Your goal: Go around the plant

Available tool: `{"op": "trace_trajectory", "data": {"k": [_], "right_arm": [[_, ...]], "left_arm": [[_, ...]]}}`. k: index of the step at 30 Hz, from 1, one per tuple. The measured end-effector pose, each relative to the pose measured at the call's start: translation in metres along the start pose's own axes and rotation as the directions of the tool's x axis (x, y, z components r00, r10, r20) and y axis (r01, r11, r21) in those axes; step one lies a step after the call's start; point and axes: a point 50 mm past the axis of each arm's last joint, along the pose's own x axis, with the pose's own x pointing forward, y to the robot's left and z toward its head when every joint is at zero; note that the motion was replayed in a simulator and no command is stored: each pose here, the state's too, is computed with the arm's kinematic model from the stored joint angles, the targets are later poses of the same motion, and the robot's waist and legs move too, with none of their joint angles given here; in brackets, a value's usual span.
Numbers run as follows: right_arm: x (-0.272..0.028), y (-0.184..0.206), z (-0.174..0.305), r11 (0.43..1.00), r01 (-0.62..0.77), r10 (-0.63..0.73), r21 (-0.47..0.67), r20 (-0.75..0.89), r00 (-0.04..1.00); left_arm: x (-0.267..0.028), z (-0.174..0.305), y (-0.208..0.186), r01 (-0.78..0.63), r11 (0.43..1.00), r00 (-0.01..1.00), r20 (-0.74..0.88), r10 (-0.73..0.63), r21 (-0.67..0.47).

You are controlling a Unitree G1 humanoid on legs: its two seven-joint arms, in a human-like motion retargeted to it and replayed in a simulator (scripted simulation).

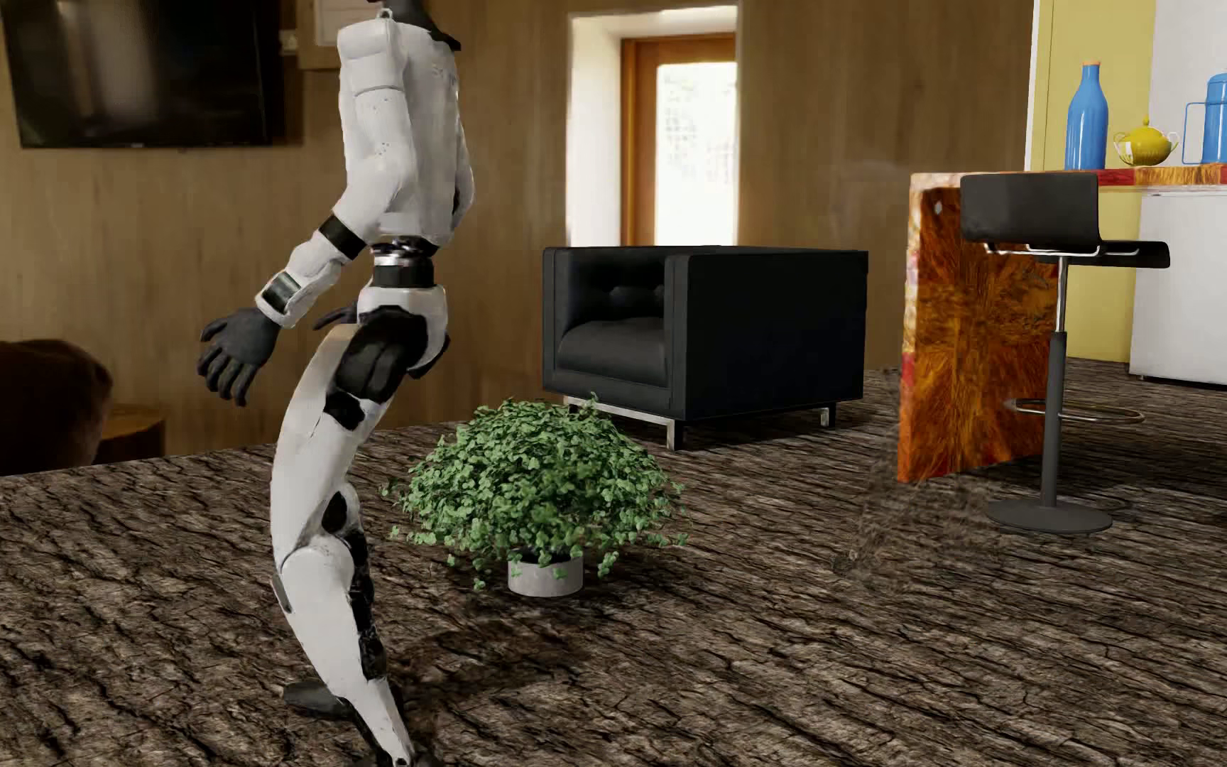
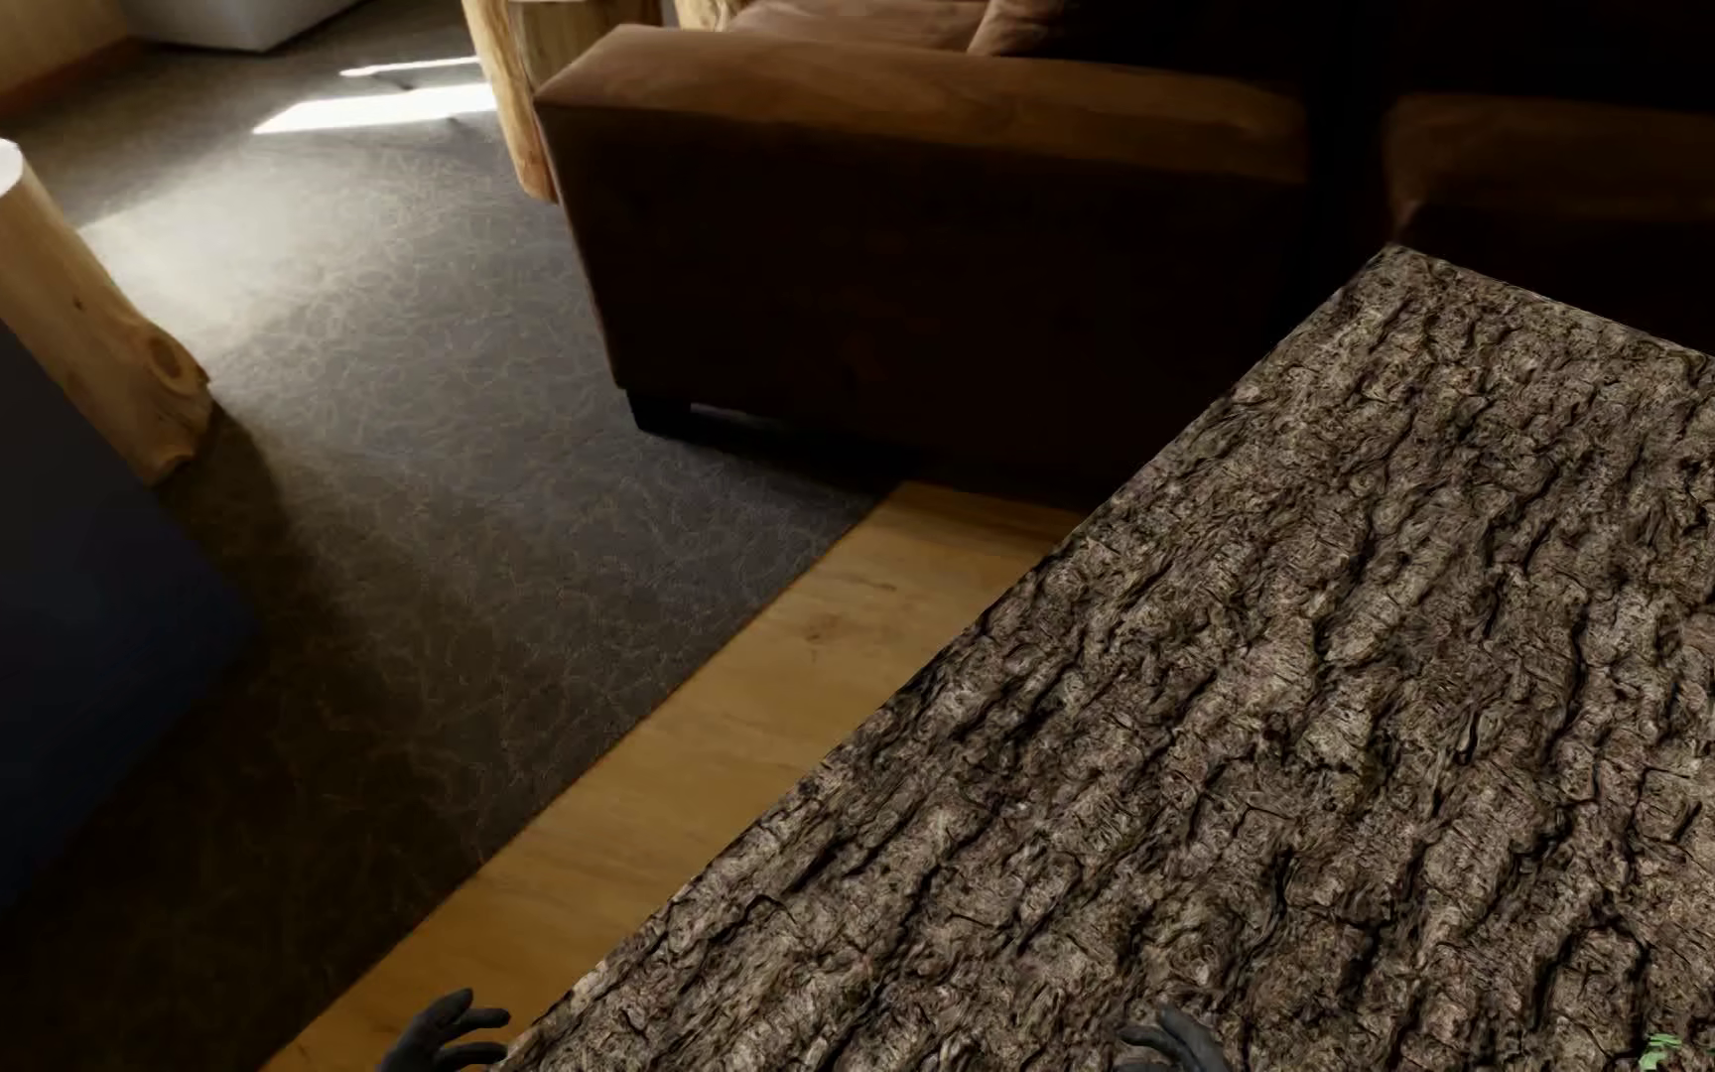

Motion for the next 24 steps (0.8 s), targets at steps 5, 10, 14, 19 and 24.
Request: {"op": "trace_trajectory", "data": {"k": [5,10,14,19,24], "right_arm": [[0.001,0.014,0.029,0.995,-0.049,0.036,0.088,0.141,0.989],[-0.036,-0.015,-0.088,0.981,0.169,-0.120,0.097,-0.382,0.916],[-0.018,-0.011,-0.057,0.998,0.058,-0.061,-0.021,-0.304,0.951],[0.013,0.013,0.055,0.995,0.003,0.017,-0.104,0.190,0.982],[-0.007,0.000,-0.005,1.000,0.003,-0.003,0.005,-0.007,1.000]], "left_arm": [[0.013,0.068,-0.058,0.122,0.986,0.987,0.089,-0.133,0.113],[0.019,0.091,-0.026,-0.020,0.999,0.958,0.287,0.012,0.026],[0.007,0.034,-0.033,-0.003,0.995,0.986,0.167,-0.015,0.104],[-0.015,-0.029,-0.007,-0.110,0.994,0.990,-0.090,0.110,0.011],[0.015,0.071,0.015,-0.185,0.976,0.931,0.297,0.211,-0.114]]}}
